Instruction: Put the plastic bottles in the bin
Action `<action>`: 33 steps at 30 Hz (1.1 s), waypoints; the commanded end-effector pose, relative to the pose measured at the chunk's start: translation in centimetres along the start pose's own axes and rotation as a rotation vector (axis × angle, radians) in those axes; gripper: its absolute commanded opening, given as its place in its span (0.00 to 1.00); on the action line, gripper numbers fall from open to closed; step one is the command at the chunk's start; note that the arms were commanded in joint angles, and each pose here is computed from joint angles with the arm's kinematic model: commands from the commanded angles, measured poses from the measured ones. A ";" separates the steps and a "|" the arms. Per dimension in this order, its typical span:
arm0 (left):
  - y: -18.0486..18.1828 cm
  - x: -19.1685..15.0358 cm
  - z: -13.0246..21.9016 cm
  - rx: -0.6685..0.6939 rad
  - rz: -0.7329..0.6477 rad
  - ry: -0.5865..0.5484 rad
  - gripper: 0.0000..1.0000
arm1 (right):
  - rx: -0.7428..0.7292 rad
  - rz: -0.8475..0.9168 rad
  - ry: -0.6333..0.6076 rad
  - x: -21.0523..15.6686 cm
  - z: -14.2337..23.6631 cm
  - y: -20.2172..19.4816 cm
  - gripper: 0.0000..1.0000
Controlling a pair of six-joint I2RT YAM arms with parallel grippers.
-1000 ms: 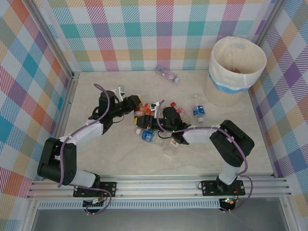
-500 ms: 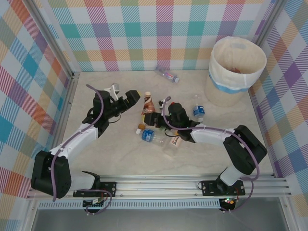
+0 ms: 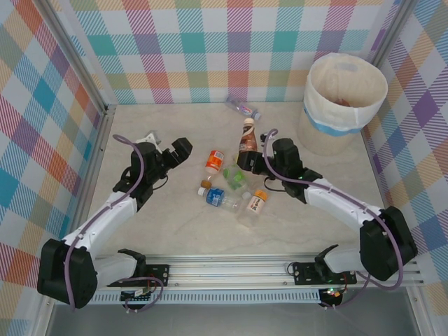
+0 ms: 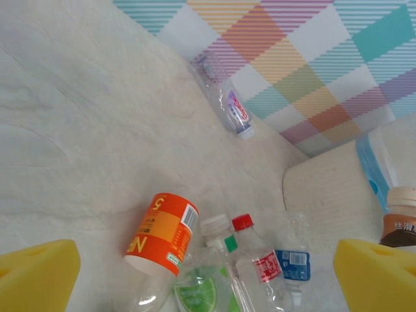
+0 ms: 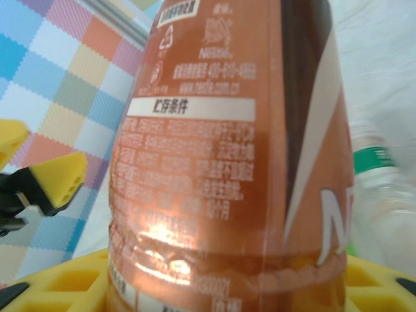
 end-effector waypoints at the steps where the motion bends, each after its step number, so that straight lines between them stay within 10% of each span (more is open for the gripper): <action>1: 0.4 0.8 1.2 0.033 -0.071 -0.071 1.00 | -0.054 0.063 -0.047 3.3 2.3 -0.5 0.48; 19: 2.5 -1.4 1.9 0.049 -0.078 0.001 1.00 | -0.312 0.115 -0.368 22.4 9.8 -7.2 0.49; 33: 4.8 -1.3 3.2 0.108 0.015 -0.079 1.00 | -0.503 -0.128 -0.401 27.6 12.2 -19.2 0.54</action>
Point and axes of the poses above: each hand's point on the last joint's axis, 136 mm out from that joint toward the fingers, its own z axis back along the fingers, its own y axis along the line the jaws close on, x = y × z, the point moved 5 cm from there along z, back along the fingers, and after that the axes turned 9 degrees about z, right-handed, at the moved point
